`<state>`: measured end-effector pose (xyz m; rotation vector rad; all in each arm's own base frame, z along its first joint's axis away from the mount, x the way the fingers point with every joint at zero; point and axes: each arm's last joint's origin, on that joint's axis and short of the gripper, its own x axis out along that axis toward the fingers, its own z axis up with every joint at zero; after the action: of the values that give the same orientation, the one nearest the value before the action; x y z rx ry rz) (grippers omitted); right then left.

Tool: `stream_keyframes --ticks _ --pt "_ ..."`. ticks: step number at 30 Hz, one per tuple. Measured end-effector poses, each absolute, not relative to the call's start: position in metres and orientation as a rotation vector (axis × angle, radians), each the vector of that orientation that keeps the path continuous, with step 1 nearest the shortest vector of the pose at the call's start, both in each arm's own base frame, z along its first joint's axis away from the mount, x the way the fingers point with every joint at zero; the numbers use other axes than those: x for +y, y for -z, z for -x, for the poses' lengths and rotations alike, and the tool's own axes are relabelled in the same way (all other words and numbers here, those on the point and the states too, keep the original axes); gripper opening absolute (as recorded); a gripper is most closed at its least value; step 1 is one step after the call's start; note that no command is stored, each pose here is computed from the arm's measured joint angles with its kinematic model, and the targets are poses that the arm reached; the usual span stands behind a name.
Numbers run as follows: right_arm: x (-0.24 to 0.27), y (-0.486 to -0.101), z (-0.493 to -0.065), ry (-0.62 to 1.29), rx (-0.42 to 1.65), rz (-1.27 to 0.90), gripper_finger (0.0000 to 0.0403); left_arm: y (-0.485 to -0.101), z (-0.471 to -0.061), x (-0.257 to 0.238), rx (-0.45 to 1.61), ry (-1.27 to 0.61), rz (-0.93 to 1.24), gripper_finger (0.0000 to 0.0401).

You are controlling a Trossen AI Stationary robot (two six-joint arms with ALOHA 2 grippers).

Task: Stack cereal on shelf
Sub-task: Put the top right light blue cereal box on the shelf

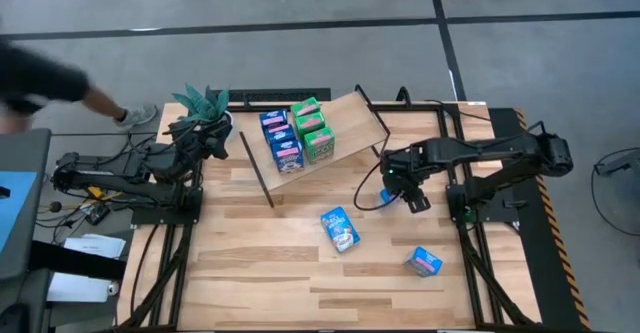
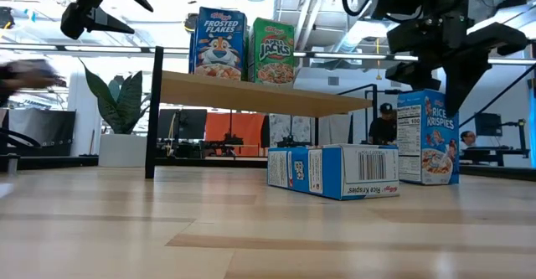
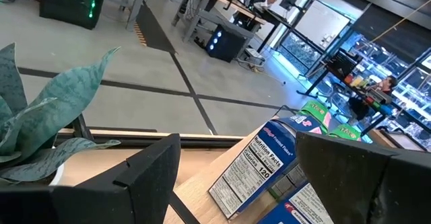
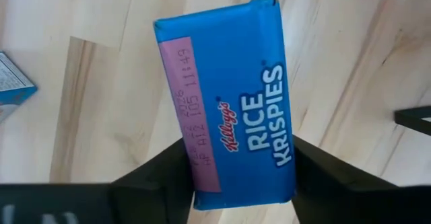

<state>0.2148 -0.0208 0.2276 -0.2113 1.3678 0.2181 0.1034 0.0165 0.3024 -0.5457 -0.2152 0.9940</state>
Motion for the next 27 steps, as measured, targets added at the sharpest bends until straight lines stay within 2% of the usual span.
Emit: stream_keyframes --ticks 6,13,20,27 --pt "-0.022 -0.240 -0.212 -0.255 1.353 0.237 0.0178 -0.302 -0.103 0.016 -0.218 -0.994 0.551 0.0283" --pt "-0.025 -0.292 -0.215 -0.260 1.242 0.381 0.0167 -0.302 -0.103 0.016 -0.220 -0.993 0.554 0.0283" --pt "-0.048 -0.354 -0.214 -0.117 1.118 0.544 0.0167 -0.302 -0.103 0.016 -0.220 -0.993 0.555 0.0283" --pt "-0.088 -0.385 -0.218 0.055 1.026 0.620 0.0167 -0.302 -0.103 0.016 -0.220 -0.992 0.555 0.0283"
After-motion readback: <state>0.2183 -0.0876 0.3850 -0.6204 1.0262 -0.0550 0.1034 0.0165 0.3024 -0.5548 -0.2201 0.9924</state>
